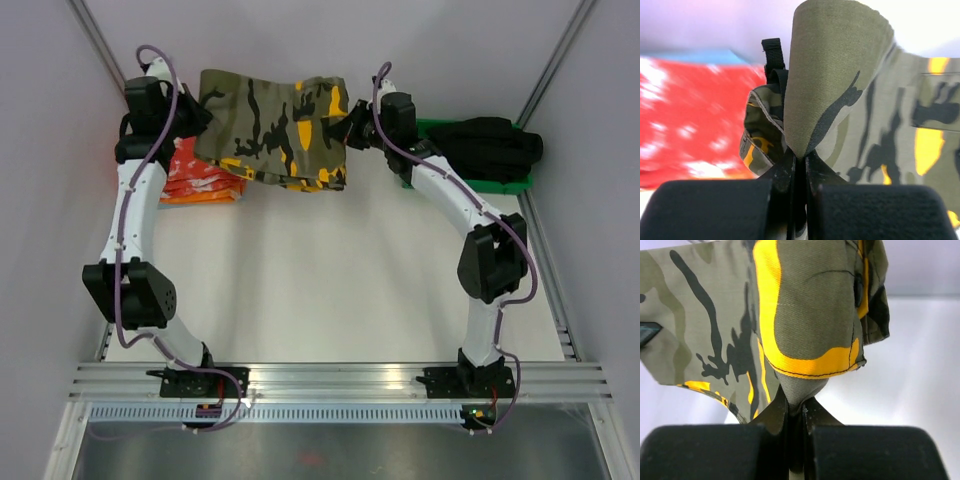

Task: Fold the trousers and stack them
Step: Neatly place the folded trousers to the corner

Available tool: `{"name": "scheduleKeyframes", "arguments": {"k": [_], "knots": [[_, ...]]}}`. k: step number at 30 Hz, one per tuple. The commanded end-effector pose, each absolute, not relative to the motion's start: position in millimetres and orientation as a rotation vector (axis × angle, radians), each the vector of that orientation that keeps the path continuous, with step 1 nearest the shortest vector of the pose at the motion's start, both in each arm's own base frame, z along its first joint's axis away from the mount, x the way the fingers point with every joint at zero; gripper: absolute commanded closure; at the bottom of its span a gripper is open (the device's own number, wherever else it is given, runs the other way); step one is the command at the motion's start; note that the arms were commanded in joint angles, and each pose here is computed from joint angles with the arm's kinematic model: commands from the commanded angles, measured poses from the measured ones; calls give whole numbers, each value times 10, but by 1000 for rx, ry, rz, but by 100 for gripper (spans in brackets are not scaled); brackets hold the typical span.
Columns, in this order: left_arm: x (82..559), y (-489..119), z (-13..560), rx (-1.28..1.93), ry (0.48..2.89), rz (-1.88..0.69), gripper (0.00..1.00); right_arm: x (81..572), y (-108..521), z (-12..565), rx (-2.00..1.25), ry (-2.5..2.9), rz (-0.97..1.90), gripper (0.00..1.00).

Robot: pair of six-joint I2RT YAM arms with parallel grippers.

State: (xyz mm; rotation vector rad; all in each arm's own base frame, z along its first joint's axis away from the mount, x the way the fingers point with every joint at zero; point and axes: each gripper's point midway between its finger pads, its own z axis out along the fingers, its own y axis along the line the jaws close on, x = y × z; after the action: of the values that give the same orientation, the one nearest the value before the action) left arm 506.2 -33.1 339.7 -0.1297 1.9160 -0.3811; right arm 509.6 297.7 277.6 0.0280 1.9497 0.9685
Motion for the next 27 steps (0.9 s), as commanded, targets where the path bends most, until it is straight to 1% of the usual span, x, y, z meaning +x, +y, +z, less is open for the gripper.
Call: {"name": "scheduleKeyframes", "arguments": {"k": [1,2,3,4,5,6,7,8,9,10,11,12,13,14,15,16,19,21,23,24,25,27], "knots": [[5158,72,3787,-150,1815,-246,98,5284,3296,3128,-49,1849,1116,100],[5179,123,3825,-160,1798,-220,98,5321,3385,3150,-64,1840,1135,100],[5185,145,3853,-163,1785,-204,98,5384,3448,3460,-92,1768,1162,100],[5186,127,3846,-174,1782,-210,98,5475,3579,3201,-98,1821,1202,100],[5185,116,3865,-183,1769,-204,98,5498,3645,3457,-120,1755,1233,100],[5180,238,3776,-257,1775,-125,98,5528,3701,3424,-125,1753,1259,100],[5121,276,3814,-297,1753,-75,98,5611,3785,3334,-123,1728,1291,100],[5104,420,3879,-357,1696,-10,98,5632,3827,3371,-127,1694,1312,100],[5062,476,3640,-399,1719,12,98,5672,3850,3348,-123,1672,1325,100],[5016,546,3623,-432,1697,40,98,5744,3897,3222,-116,1662,1329,100],[4918,655,3658,-472,1659,84,98,5774,3914,3243,-112,1653,1322,100],[4896,711,3435,-501,1678,99,98,5821,3926,3121,-101,1679,1312,100],[4860,785,3365,-521,1675,111,98,5864,3951,2934,-93,1714,1309,100],[4813,804,3332,-522,1665,91,98,5871,3959,2900,-103,1718,1305,100],[4819,808,3130,-539,1660,56,98,5870,3978,2859,-108,1721,1301,100],[4800,960,3097,-564,1631,45,98,5881,3978,2815,-105,1731,1288,100],[4859,1063,2863,-552,1631,-83,98,5835,4041,2777,-150,1740,1248,100],[4909,1157,2770,-543,1634,-91,98,5806,4066,2800,-171,1732,1245,100],[4958,1258,2852,-507,1598,-151,98,5764,4128,2832,-177,1722,1258,100],[5008,1321,2813,-529,1587,-188,98,5766,4156,2865,-172,1703,1265,99],[5009,1523,2878,-549,1542,-196,98,5771,4174,2891,-165,1689,1271,100],[5073,1631,2959,-564,1506,-296,98,5773,4247,2943,-150,1653,1287,100]]}}
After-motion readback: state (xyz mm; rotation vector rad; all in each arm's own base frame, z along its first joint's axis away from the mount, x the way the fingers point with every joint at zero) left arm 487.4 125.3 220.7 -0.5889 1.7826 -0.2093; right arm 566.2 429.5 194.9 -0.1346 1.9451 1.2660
